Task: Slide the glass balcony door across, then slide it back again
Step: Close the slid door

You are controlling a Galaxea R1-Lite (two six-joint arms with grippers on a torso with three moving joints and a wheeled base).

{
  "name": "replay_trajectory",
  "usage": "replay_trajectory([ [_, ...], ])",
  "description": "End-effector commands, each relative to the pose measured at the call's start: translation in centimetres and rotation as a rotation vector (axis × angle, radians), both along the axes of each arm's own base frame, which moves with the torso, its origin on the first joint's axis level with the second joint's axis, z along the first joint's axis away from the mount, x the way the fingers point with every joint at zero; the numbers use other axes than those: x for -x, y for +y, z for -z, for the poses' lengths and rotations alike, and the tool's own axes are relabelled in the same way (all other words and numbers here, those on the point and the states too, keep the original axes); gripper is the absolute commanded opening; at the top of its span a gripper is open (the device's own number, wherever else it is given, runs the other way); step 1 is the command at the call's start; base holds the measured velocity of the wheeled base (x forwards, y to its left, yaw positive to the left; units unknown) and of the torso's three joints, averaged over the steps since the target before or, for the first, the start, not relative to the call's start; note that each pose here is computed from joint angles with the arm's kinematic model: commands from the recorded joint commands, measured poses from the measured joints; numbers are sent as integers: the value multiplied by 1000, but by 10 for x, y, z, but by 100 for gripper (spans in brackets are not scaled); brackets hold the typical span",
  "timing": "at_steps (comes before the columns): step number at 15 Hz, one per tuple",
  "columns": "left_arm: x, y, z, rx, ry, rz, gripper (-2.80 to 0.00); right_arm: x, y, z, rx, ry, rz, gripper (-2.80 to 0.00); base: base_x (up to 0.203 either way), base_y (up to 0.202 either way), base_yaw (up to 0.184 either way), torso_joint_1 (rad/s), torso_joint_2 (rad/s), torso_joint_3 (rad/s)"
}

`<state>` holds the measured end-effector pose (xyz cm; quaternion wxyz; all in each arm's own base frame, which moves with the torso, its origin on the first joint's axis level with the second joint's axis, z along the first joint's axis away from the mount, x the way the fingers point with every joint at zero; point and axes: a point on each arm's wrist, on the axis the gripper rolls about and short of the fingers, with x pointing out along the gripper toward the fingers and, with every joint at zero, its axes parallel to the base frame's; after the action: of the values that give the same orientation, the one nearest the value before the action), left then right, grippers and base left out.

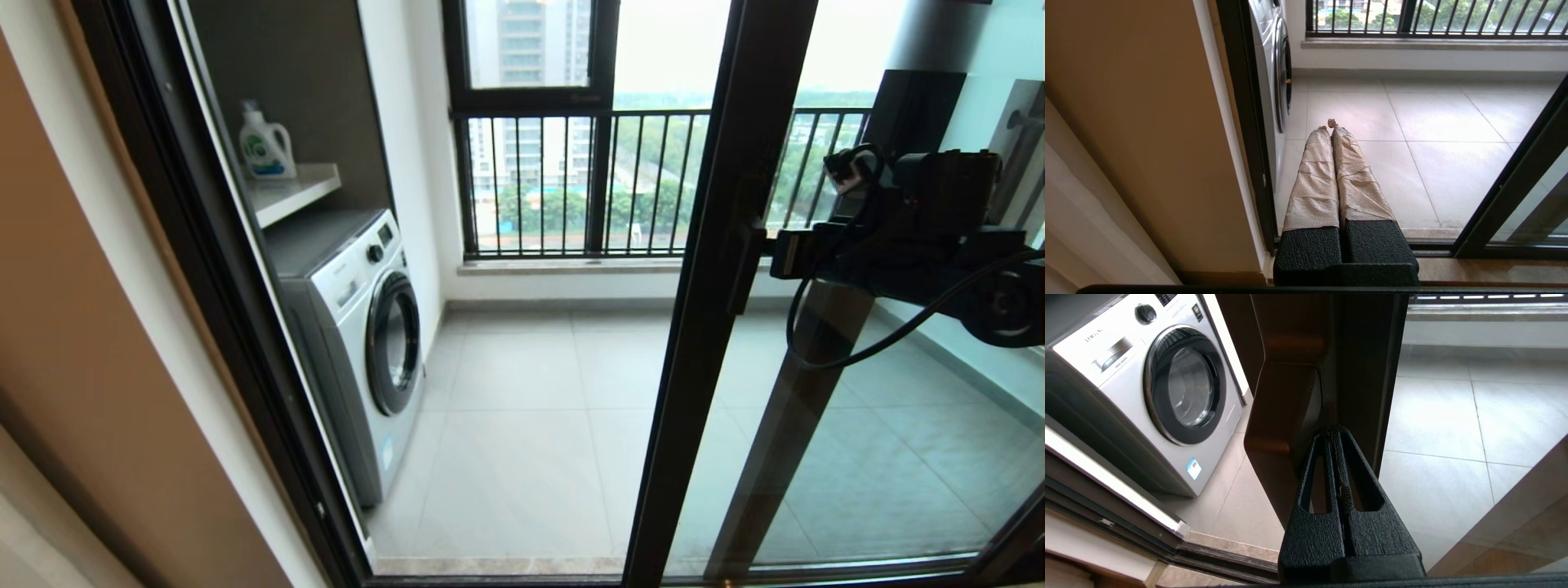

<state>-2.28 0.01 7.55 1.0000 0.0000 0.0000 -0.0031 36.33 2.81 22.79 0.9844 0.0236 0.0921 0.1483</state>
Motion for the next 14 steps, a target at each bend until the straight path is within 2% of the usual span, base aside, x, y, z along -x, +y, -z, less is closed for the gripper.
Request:
replay_trajectory([
  [1, 0, 0, 0, 0, 2, 0, -280, 0, 6, 1, 0, 1, -11, -280, 0, 0, 0, 0, 0, 0],
  [8, 0, 0, 0, 0, 2, 0, -280, 3, 29, 6, -3, 20, -51, -280, 0, 0, 0, 0, 0, 0],
  [14, 0, 0, 0, 0, 2, 0, -280, 1, 34, 9, 0, 27, -48, -280, 0, 0, 0, 0, 0, 0],
])
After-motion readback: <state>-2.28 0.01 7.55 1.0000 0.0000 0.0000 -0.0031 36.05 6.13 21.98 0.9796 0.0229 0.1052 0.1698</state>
